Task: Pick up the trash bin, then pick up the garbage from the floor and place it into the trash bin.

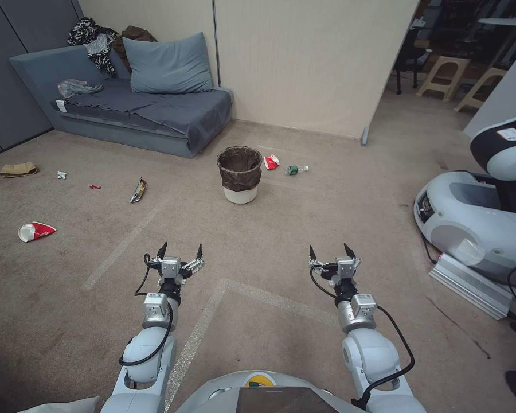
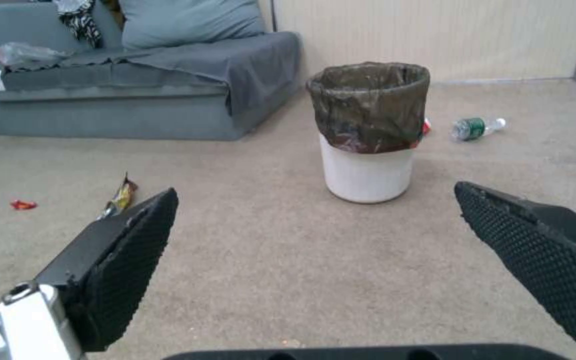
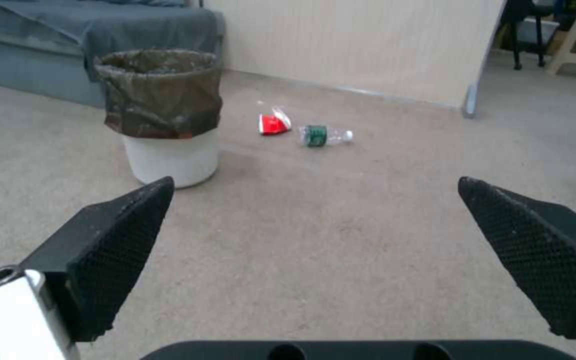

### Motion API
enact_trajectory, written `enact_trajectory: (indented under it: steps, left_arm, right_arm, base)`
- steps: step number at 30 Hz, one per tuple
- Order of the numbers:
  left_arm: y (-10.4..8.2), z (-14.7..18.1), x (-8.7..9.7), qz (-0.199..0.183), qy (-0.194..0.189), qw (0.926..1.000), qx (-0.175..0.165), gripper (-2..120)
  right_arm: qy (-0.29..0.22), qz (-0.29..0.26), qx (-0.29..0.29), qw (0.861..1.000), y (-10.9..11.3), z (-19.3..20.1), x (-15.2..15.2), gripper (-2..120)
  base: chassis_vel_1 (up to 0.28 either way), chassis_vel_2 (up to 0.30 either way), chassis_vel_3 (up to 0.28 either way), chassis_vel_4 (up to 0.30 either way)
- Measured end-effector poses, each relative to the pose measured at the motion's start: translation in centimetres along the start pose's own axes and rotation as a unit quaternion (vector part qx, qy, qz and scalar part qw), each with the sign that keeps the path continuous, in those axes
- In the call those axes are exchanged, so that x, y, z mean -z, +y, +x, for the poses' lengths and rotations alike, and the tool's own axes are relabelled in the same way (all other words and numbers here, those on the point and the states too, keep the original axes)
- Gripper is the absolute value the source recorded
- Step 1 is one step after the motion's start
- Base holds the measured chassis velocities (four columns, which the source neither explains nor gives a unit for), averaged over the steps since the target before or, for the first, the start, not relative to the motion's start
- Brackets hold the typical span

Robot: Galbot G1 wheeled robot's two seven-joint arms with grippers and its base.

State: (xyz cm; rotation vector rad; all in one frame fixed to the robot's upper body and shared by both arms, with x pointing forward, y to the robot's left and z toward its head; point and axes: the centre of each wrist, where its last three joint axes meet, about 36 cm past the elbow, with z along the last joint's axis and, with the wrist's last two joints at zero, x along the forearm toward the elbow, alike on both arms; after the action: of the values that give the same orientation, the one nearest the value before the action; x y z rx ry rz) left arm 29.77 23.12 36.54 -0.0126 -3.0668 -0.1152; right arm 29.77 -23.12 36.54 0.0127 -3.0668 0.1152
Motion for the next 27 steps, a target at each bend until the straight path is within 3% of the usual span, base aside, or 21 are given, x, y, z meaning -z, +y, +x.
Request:
enact_trajectory:
  steps: [14,17,19,20,23,27]
  left_arm:
    - [0.0,0.0,0.0,0.0,0.0,1.0,0.0,100]
    - [0.2,0.0,0.2,-0.001,0.002,1.0,0.002,100]
    - [1.1,0.0,1.7,-0.007,0.009,0.9998,0.015,100]
    - [1.1,0.0,1.7,-0.007,0.009,0.9998,0.015,100]
    - [3.2,0.4,5.2,-0.021,0.026,0.9984,0.045,100]
    - [4.2,0.9,7.4,-0.029,0.035,0.9971,0.062,100]
  right_arm:
    - [0.0,0.0,0.0,1.0,0.0,0.0,0.0,100]
    - [-0.01,-0.002,-0.017,1.0,0.0,0.0,1.1,100]
    - [-0.051,-0.004,-0.077,0.996,-0.4,0.0,5.2,100]
    - [-0.051,-0.004,-0.077,0.996,-0.4,0.0,5.2,100]
    - [-0.06,-0.012,-0.082,0.995,-0.5,-0.1,5.3,100]
    - [-0.067,-0.01,-0.078,0.995,-0.6,-0.2,4.9,100]
  base:
    - [0.0,0.0,0.0,0.0]
    - [0.0,0.0,0.0,0.0]
    - [0.0,0.0,0.0,0.0]
    - [0.0,0.0,0.0,0.0]
    - [0.0,0.0,0.0,0.0]
    - [0.0,0.0,0.0,0.0]
